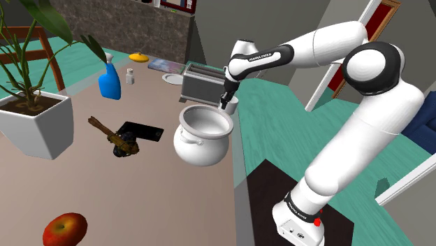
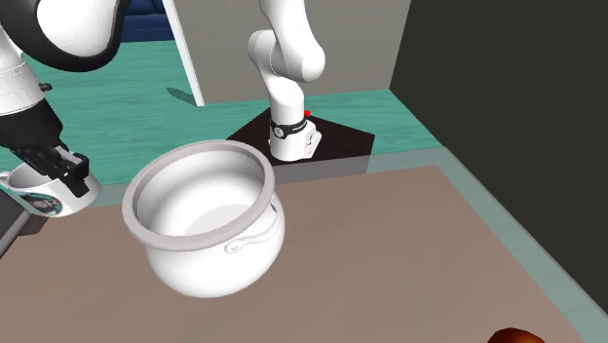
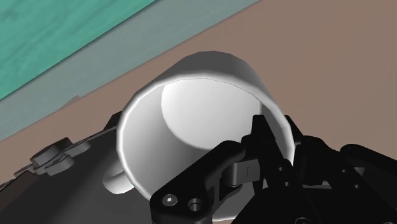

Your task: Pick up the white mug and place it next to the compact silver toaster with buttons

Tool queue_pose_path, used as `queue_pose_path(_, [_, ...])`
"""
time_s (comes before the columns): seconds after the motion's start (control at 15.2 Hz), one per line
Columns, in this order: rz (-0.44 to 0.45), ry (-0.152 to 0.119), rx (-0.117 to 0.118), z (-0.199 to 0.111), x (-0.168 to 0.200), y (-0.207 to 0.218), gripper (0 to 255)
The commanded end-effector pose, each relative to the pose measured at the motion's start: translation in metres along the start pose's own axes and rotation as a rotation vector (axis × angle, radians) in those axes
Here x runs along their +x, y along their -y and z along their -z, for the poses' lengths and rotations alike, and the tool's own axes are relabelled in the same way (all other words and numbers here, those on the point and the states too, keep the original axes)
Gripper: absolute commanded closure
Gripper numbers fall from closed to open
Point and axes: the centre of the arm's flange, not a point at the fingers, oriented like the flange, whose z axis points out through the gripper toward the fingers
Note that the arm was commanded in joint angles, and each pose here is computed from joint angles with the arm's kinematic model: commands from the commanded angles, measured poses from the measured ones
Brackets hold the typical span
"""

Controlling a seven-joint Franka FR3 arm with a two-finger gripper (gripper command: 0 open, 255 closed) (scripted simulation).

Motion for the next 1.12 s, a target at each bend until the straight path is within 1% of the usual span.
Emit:
queue_pose_path(0.0, [0.0, -0.001, 0.0, -0.01, -0.001, 0.001, 255])
queue_pose_path(0.59, [0.0, -0.001, 0.0, -0.057, -0.003, 0.003, 255])
queue_pose_path(1.06, [0.0, -0.001, 0.0, -0.057, -0.003, 0.003, 255])
